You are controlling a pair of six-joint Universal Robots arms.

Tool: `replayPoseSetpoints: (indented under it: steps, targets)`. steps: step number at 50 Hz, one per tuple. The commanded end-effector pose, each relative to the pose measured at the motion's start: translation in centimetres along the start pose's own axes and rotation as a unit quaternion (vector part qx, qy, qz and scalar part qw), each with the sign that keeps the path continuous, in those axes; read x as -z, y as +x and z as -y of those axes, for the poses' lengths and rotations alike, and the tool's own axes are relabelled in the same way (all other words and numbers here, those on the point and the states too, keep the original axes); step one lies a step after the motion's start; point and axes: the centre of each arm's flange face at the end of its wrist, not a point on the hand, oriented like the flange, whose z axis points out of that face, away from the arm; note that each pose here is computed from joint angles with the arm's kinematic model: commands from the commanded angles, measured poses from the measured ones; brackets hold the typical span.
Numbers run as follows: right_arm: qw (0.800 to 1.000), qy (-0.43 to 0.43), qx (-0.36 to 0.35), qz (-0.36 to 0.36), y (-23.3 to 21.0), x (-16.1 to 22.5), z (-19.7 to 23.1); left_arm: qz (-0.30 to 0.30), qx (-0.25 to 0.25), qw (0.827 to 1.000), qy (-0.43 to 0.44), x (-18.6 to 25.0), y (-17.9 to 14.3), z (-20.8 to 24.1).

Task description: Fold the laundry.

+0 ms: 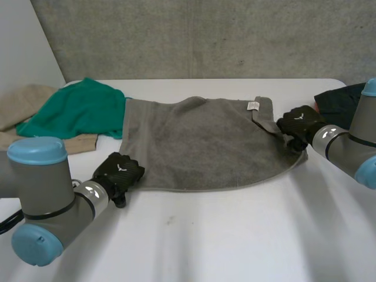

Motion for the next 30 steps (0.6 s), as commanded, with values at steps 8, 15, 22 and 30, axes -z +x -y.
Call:
replayPoseSetpoints:
  steps: [8,15,22,30]
  targets:
    - [0.987,-0.031,-0.143,-0.073,2.3,1.0,-1.3,0.029,-0.01,1.0,0.006,-1.4,-1.2,-0.1]
    - [0.986,-0.034,-0.144,-0.072,2.3,1.1,-1.6,0.033,-0.014,0.999,0.009,-2.3,-1.3,-0.1]
    - [0.987,-0.037,-0.143,-0.068,2.0,1.2,-1.6,0.045,-0.031,0.998,0.014,-3.7,-1.7,-0.3]
    - [0.986,-0.035,-0.145,-0.071,2.2,1.5,-1.4,0.049,-0.052,0.997,0.021,-4.8,-1.8,0.0]
